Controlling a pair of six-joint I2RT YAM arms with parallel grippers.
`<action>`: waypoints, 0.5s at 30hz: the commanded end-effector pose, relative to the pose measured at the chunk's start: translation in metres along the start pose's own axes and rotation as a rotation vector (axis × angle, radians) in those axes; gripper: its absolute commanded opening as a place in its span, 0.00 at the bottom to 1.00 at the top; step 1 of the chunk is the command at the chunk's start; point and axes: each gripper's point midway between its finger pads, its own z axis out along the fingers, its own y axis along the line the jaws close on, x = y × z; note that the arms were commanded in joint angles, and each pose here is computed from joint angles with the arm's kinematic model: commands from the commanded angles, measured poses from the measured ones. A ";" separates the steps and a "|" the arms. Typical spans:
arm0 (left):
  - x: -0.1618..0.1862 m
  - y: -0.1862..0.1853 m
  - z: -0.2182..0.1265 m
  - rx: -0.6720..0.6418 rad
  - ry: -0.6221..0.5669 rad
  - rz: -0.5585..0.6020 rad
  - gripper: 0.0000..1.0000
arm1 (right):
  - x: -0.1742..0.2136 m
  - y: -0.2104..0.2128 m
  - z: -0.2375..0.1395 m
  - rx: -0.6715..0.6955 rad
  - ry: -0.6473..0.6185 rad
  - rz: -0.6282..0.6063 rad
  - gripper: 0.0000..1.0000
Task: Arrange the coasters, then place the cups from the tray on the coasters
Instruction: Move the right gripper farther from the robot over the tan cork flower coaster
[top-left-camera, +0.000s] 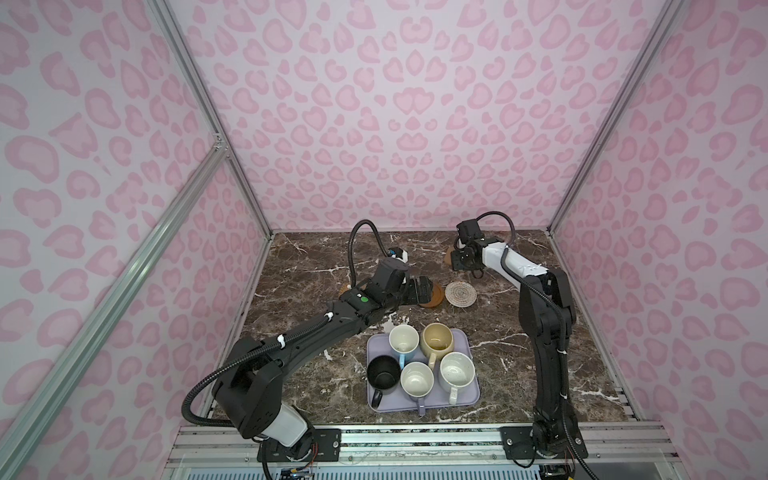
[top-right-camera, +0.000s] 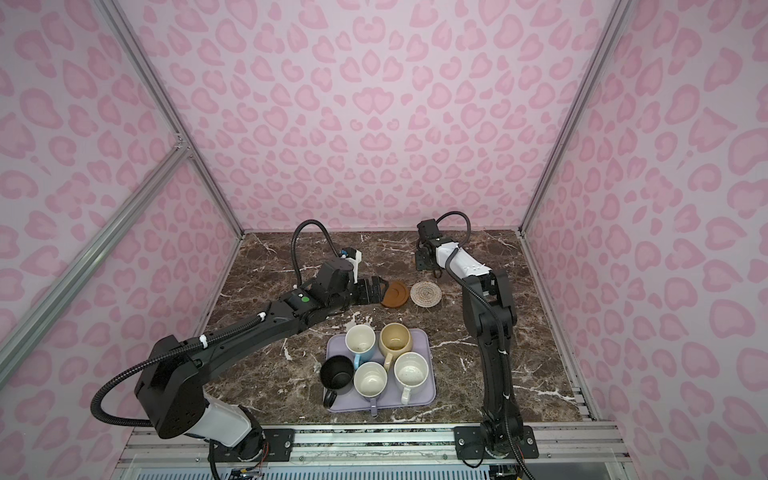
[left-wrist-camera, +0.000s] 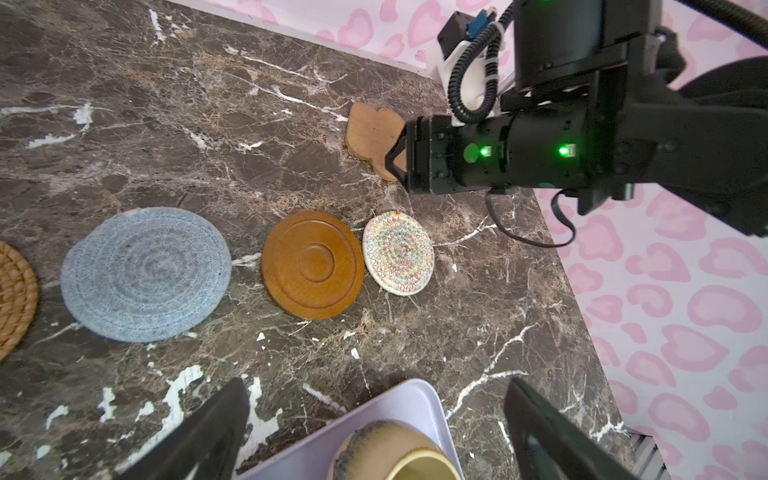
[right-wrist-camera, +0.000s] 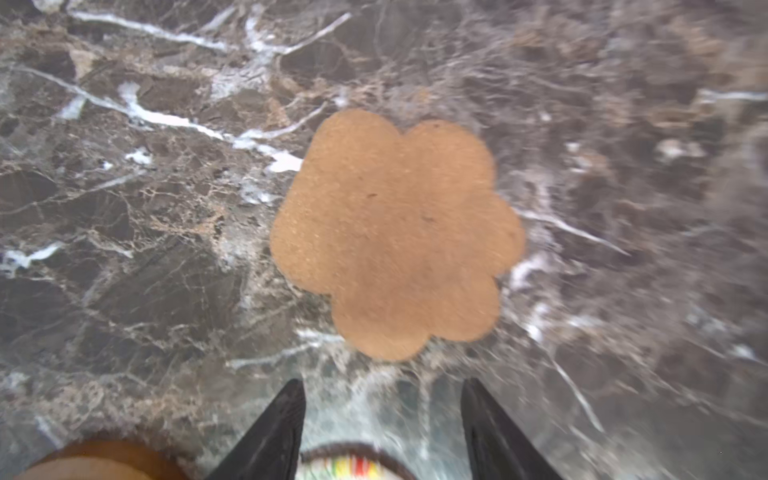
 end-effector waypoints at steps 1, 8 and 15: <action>-0.008 0.001 -0.003 -0.010 -0.036 0.024 0.98 | 0.007 0.004 0.014 0.007 0.041 -0.038 0.62; -0.010 -0.002 -0.010 0.010 -0.054 0.035 0.98 | 0.009 -0.001 0.035 0.068 0.082 -0.087 0.58; -0.008 0.000 -0.010 0.003 -0.049 0.035 0.98 | 0.020 -0.004 0.045 0.086 0.150 -0.109 0.49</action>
